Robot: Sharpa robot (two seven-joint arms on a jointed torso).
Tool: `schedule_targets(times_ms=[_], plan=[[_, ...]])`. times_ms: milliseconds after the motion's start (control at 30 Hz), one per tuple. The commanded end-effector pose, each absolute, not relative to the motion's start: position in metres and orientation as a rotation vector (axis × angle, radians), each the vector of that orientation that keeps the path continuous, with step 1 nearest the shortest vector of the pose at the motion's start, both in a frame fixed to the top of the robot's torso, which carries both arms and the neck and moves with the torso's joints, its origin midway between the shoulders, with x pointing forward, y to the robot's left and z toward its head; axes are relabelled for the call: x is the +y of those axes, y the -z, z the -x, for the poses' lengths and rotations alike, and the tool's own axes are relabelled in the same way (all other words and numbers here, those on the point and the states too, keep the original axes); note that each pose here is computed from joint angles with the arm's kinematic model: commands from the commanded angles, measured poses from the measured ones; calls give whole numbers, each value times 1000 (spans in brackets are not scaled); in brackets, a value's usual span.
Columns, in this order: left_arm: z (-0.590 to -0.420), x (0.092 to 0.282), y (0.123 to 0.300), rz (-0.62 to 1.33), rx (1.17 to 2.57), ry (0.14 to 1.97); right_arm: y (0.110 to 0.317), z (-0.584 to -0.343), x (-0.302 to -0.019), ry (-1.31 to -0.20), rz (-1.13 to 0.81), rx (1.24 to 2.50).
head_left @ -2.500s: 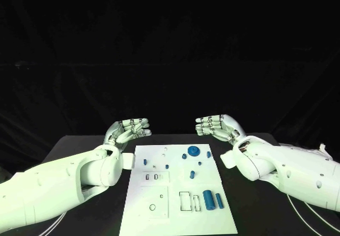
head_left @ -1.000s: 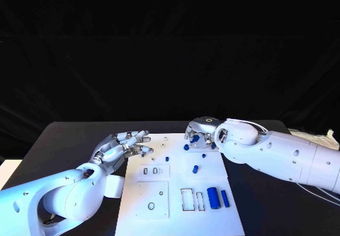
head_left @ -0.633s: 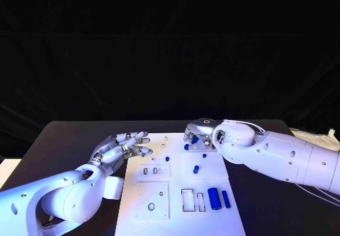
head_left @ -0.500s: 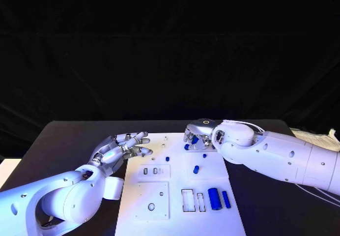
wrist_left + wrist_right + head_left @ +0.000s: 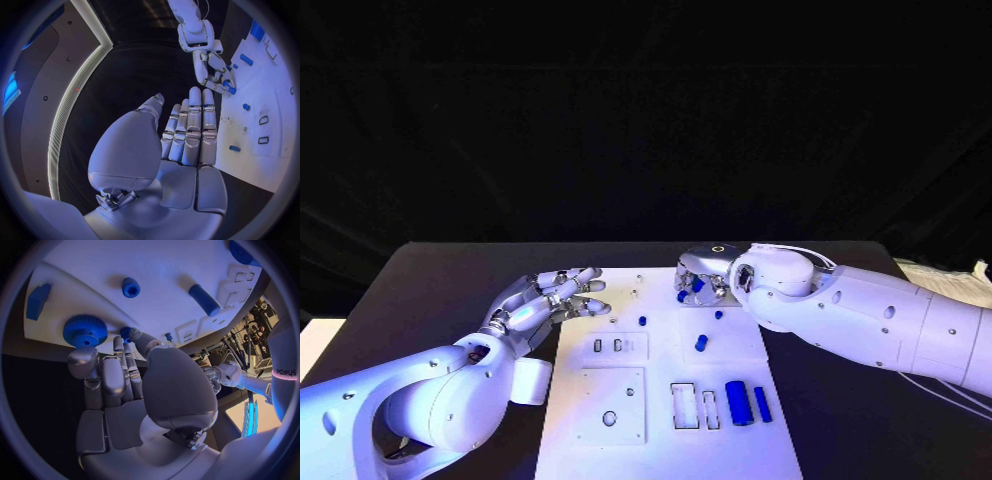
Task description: Assemble the parts on the task board
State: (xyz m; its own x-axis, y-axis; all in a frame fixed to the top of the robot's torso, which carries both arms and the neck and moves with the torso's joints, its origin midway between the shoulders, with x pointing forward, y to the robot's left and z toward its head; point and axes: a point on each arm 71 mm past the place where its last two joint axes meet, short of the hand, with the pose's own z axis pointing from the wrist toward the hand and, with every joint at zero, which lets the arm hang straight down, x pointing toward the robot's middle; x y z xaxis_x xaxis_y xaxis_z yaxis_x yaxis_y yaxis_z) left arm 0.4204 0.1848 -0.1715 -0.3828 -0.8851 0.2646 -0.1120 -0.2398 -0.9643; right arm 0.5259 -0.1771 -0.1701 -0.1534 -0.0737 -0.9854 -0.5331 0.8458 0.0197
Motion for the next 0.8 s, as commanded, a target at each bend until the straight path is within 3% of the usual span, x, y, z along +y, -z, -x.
schedule_targets(times_ms=[33, 467, 800], plan=[[-420, 183, 170, 1229, 1423, 1698, 173, -526, -177, -413, 504, 1722], [-421, 184, 171, 1232, 1425, 1692, 175, -526, -175, -425, 516, 1730], [-422, 185, 171, 1235, 1424, 1683, 162, -523, -173, -481, 452, 1586]])
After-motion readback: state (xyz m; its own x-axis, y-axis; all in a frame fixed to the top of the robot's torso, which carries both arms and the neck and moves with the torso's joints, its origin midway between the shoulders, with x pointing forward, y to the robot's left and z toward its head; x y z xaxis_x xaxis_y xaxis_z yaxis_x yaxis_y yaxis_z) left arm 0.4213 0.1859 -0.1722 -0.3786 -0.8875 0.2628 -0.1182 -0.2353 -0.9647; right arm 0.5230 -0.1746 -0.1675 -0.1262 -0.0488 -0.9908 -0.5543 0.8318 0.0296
